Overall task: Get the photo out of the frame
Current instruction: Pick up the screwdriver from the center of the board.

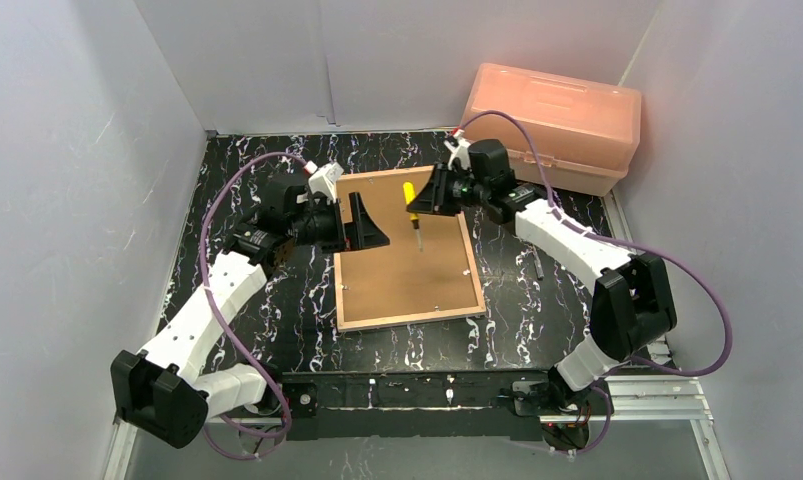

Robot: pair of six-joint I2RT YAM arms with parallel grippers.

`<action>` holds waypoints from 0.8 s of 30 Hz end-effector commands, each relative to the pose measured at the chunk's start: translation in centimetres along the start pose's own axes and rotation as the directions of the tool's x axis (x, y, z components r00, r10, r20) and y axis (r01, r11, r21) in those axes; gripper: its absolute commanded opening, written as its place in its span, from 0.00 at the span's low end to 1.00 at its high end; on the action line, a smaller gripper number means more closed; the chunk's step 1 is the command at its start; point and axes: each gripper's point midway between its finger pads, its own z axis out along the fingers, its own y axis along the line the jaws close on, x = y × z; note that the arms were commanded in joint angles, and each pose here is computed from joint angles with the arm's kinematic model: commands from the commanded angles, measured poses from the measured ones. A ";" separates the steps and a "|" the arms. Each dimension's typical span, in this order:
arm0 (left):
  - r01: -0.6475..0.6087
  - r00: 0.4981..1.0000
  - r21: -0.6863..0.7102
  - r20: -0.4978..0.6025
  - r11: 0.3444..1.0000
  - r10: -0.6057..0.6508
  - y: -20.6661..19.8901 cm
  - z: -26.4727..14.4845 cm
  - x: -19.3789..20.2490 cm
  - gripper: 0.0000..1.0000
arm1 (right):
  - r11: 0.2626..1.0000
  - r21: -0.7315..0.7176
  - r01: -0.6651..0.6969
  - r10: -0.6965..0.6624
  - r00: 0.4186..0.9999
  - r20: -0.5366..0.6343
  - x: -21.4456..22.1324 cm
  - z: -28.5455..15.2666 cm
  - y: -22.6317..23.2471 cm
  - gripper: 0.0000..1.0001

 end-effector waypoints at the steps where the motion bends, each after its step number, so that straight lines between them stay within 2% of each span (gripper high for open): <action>1: -0.035 0.993 0.132 0.114 0.991 0.020 -3.8 -0.8 -2.4 0.89 | 0.958 -0.282 0.048 -0.011 0.991 0.131 -3.3 -1.0 9.5 0.25; 7: -0.045 0.982 0.141 0.188 0.989 0.018 -4.4 -1.1 -3.4 0.77 | 0.924 -0.381 0.045 0.028 0.983 0.184 -4.3 -1.2 13.1 0.25; 14: -0.048 0.972 0.097 0.233 0.994 0.024 -3.2 -1.1 -3.4 0.61 | 0.899 -0.436 0.032 0.047 0.985 0.168 -3.6 -1.2 15.3 0.25; 24: -0.035 0.976 0.123 0.216 0.992 0.008 -3.6 -0.5 -3.3 0.51 | 0.889 -0.457 0.033 0.047 0.986 0.162 -2.9 -1.0 16.6 0.25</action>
